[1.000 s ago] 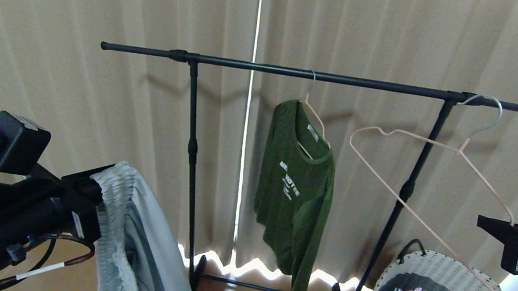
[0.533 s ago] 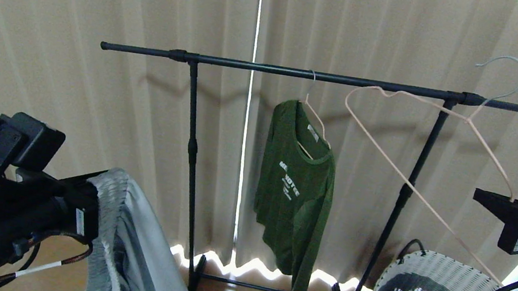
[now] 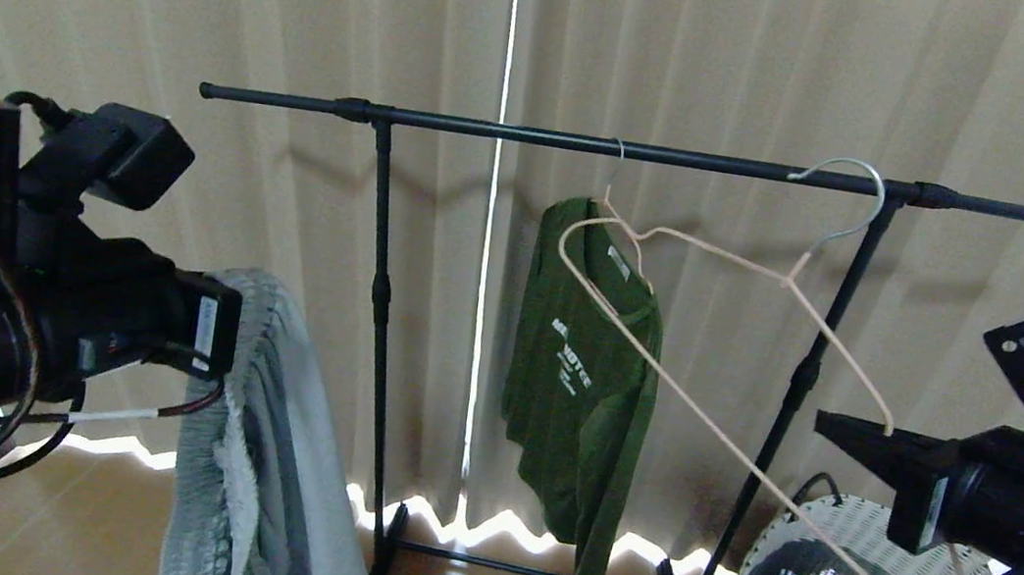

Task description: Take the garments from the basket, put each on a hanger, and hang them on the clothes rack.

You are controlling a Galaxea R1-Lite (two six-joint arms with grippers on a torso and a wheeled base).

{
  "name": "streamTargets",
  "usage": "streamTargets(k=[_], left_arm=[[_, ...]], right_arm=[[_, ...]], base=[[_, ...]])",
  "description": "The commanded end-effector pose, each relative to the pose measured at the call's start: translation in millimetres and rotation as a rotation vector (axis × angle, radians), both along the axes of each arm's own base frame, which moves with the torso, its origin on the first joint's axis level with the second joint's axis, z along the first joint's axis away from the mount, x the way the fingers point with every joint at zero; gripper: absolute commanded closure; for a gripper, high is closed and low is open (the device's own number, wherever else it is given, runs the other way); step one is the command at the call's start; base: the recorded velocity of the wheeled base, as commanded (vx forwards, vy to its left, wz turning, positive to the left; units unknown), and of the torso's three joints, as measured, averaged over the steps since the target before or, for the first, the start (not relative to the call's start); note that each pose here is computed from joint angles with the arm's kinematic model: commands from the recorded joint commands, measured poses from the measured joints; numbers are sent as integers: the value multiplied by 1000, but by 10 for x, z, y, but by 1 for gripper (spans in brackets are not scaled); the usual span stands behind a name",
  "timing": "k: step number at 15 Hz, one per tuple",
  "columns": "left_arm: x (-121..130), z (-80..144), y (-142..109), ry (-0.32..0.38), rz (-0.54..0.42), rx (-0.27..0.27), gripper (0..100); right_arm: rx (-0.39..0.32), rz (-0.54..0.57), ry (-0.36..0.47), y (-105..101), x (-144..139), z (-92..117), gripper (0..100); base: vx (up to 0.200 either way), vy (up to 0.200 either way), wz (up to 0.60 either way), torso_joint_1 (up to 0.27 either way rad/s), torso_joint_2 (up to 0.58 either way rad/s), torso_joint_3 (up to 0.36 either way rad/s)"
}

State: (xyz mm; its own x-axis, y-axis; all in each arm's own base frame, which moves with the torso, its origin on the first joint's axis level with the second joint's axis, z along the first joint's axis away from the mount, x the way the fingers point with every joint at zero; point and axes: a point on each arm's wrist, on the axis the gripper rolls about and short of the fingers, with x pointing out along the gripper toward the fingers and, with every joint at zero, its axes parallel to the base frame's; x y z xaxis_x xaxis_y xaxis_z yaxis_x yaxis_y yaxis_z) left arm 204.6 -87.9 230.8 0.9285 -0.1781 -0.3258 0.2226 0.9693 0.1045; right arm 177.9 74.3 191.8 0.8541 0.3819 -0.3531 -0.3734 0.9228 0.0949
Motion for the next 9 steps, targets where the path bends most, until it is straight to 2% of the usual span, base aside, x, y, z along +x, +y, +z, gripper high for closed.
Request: streamTargets(k=[1,4,5,7,9], left_arm=[[302,27,-250,19,61,-7,100],[599,-3,-460,24,144,-54,100],[667,-10,-499,16,181,-56,100],[744,-2,-530,-1,225,-49,100],[755,14,-536,-6,228,-56,100]], right_arm=[[-16,116,65,234,-48,-147,100],[40,208,93,417,-187,-132,100],[40,224,97,447,-203,-138,100],[37,296,103,547,-297,-143,100],[36,346,109,618,-363,-146,100]], base=[[0,0,0,0,0,0],[0,0,0,0,0,0],[0,0,0,0,0,0],[0,0,0,0,0,0],[0,0,0,0,0,0]])
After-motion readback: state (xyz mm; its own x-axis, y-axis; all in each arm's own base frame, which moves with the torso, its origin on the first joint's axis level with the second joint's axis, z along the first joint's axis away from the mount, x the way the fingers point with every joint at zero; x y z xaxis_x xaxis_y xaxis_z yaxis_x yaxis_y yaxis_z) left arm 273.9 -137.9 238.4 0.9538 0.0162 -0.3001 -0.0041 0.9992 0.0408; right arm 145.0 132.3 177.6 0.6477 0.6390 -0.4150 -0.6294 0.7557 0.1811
